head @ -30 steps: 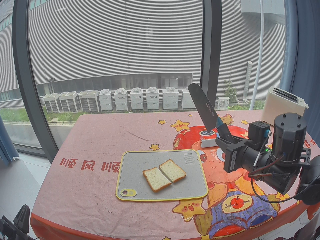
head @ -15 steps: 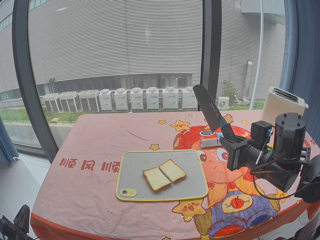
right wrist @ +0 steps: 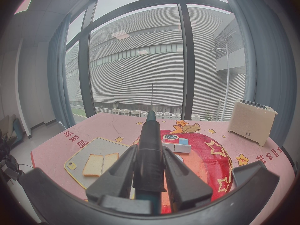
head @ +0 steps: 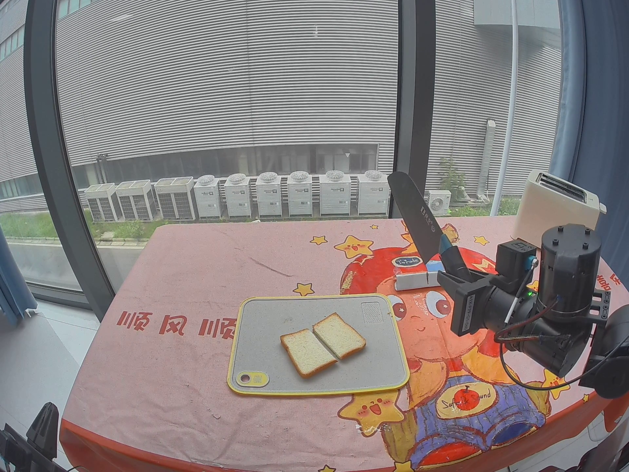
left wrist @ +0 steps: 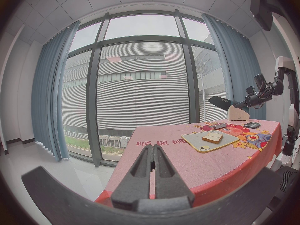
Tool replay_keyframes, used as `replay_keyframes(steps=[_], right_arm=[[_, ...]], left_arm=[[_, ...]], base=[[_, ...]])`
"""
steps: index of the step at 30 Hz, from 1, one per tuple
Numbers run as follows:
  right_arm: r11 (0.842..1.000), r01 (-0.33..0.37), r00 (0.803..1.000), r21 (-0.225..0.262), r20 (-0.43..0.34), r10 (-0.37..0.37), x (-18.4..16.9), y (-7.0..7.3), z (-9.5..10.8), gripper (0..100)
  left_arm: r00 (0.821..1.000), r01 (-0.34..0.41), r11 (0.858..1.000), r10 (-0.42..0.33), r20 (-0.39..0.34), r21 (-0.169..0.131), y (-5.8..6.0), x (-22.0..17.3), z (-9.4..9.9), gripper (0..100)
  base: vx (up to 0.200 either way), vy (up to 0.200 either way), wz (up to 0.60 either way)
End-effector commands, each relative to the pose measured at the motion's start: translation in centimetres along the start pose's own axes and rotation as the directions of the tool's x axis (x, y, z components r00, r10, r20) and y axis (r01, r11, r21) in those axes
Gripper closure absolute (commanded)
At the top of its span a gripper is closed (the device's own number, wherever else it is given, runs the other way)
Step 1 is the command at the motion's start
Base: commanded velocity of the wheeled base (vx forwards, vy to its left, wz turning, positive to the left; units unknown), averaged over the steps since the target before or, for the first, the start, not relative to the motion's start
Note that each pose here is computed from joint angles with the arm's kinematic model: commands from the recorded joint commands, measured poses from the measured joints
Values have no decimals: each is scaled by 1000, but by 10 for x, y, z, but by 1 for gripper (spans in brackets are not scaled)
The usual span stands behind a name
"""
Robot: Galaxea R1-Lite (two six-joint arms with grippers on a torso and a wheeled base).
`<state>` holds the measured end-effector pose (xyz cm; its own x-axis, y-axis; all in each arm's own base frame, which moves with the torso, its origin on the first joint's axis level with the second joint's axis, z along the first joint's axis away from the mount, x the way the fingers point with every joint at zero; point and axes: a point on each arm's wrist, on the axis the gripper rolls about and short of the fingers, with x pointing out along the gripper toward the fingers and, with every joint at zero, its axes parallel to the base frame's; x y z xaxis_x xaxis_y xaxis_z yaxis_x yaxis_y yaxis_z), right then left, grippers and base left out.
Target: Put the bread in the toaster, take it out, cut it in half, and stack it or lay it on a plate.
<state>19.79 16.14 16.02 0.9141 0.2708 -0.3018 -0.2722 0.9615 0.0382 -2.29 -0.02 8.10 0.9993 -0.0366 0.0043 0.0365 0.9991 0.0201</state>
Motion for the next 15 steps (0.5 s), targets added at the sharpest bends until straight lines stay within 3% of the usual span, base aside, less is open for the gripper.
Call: replay_keyframes(steps=[1,8,15], right_arm=[[1000,-3,1000,-1,4,3,-1,0,1,100],[1000,19,1000,21,9,-19,1,-10,4,100],[1000,8,1000,13,3,-8,-3,-8,1,100]], left_arm=[[1000,0,1000,0,-1,0,0,0,-5,100],[1000,0,1000,0,-1,0,0,0,-5,100],[1000,0,1000,0,-1,0,0,0,-5,100]], base=[[0,0,0],[0,0,0],[0,0,0]])
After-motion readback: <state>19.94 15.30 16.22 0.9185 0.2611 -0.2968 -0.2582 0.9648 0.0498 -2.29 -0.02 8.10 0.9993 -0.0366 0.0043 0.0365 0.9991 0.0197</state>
